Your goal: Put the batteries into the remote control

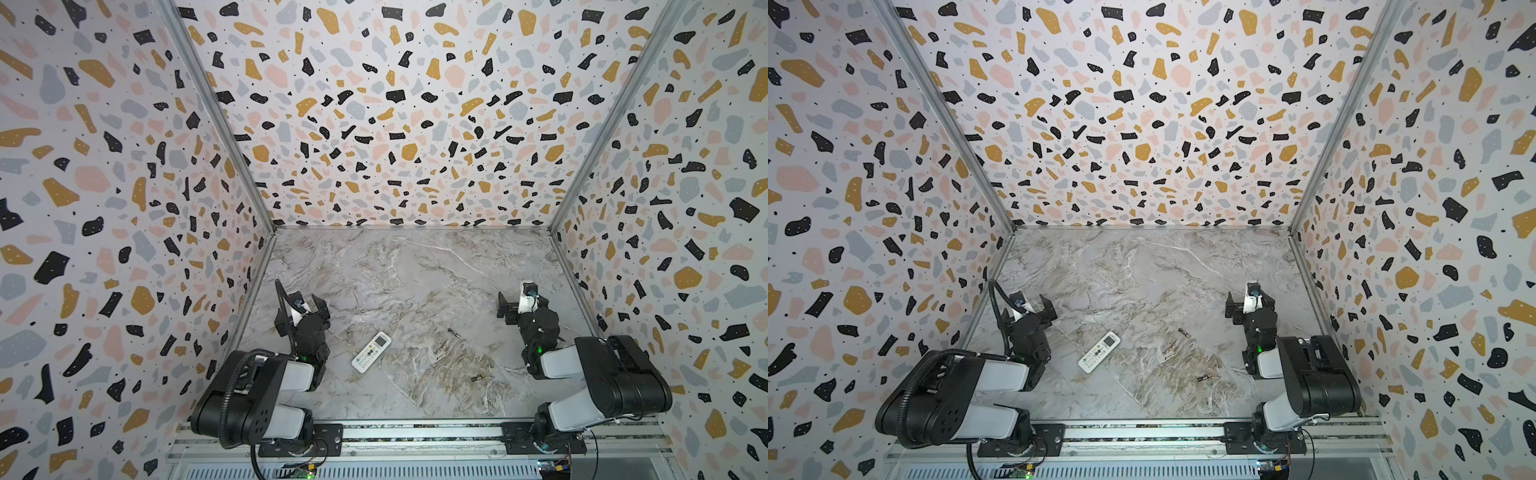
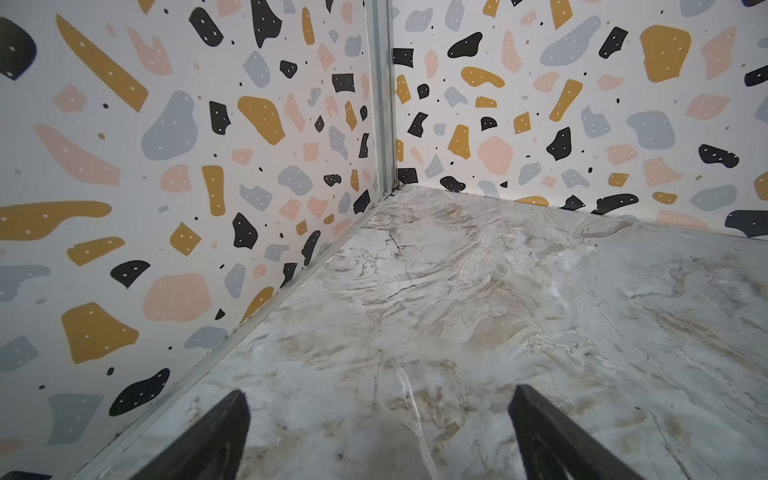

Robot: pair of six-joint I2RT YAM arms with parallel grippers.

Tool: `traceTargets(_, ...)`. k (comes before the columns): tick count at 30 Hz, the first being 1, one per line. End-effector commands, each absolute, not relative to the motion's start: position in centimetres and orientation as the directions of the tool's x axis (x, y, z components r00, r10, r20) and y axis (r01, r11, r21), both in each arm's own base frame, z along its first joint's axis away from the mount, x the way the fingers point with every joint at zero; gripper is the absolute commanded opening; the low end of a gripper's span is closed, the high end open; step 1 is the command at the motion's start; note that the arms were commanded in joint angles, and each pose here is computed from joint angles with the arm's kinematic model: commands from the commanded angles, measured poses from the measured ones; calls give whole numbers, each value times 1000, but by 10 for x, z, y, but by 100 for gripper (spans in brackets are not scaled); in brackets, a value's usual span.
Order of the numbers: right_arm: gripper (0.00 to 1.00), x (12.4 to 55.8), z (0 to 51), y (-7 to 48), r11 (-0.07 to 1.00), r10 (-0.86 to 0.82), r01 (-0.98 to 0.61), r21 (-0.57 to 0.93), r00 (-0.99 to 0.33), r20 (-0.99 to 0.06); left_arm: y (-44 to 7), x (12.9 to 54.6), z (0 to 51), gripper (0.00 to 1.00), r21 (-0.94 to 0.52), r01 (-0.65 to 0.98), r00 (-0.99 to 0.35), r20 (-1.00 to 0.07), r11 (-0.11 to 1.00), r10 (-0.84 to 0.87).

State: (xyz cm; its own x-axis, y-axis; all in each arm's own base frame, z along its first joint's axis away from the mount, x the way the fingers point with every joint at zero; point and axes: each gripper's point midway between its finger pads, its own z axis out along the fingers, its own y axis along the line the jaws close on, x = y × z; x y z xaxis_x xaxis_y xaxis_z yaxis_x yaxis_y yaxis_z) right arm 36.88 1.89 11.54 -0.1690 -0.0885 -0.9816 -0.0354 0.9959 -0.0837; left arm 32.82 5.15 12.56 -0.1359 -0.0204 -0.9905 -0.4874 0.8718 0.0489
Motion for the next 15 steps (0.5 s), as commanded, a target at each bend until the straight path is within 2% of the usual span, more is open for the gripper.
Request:
traceTargets(1,99,370,123,19,996,-84,-35,-79,-152,-985,53,328,138,100,14,-490,-76,-997,872,-27)
traceTargets(15,99,370,122,20,996,-85,-35,-80,-153,-985,53,328,138,100,14,-490,-76,-997,872,-26)
